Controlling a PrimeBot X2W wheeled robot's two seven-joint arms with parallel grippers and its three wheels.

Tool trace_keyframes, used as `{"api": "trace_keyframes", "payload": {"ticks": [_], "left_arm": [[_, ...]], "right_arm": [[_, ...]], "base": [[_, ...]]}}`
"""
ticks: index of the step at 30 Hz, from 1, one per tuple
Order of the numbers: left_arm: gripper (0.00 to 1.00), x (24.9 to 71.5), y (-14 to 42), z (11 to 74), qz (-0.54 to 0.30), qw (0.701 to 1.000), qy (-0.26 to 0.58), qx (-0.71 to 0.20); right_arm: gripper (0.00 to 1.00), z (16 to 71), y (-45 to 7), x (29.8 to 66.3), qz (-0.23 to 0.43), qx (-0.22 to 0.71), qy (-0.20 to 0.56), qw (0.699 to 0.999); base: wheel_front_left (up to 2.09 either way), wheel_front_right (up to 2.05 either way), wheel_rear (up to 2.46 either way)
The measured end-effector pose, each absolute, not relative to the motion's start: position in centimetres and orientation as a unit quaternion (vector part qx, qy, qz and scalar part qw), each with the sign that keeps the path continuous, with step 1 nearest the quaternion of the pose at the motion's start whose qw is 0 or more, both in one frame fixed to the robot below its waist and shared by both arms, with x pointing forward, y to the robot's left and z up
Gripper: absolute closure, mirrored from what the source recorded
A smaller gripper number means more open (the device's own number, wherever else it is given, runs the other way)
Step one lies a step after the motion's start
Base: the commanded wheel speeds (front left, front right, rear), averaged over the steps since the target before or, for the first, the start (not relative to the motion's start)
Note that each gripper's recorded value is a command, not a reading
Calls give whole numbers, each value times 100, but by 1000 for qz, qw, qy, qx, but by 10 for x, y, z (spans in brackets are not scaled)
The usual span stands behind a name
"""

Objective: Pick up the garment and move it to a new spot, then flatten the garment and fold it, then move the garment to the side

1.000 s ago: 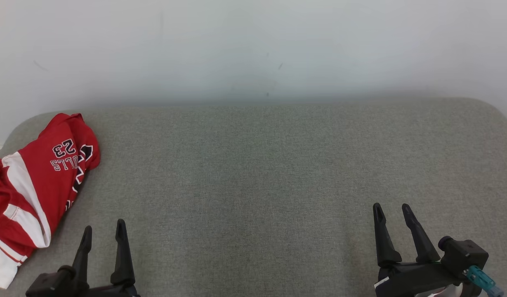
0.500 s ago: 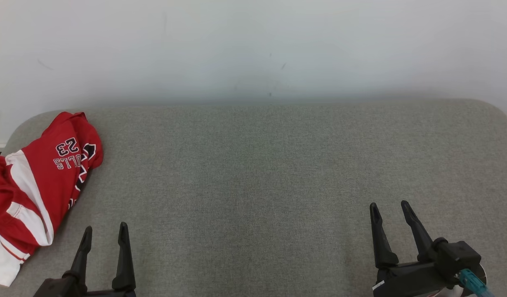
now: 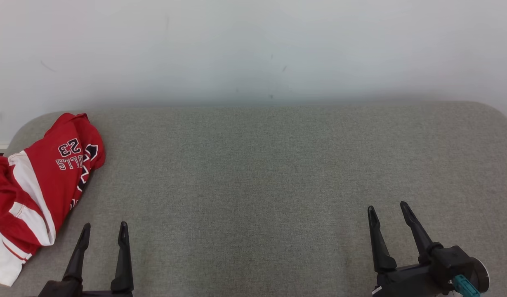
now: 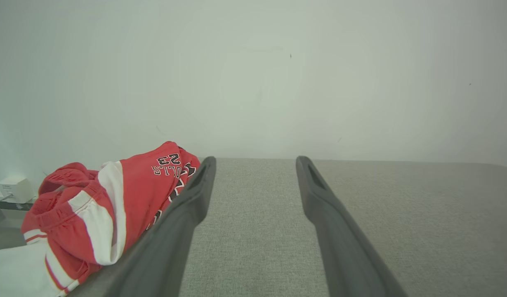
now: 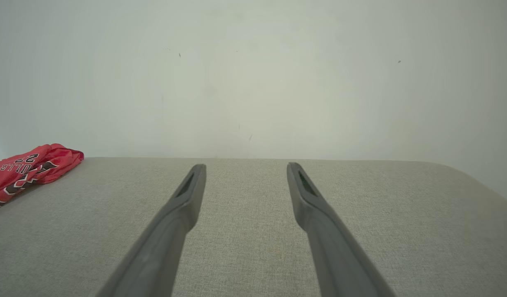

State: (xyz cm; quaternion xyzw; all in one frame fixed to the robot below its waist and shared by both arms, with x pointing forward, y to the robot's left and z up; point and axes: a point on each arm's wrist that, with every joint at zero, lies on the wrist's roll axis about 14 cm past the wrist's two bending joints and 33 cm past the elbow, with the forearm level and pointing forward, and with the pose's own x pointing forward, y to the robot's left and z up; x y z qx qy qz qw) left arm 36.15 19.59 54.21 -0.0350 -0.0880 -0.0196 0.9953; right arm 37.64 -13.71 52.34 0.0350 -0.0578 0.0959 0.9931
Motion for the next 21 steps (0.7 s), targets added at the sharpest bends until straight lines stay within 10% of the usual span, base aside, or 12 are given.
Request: {"api": "trace_keyframes", "payload": {"ticks": [21], "left_arm": [[0,356,199,538,-24,996,-88,-15]], "right_arm": [[0,520,-146,372,85,7,-61,994]], "base": [[0,0,0]]}}
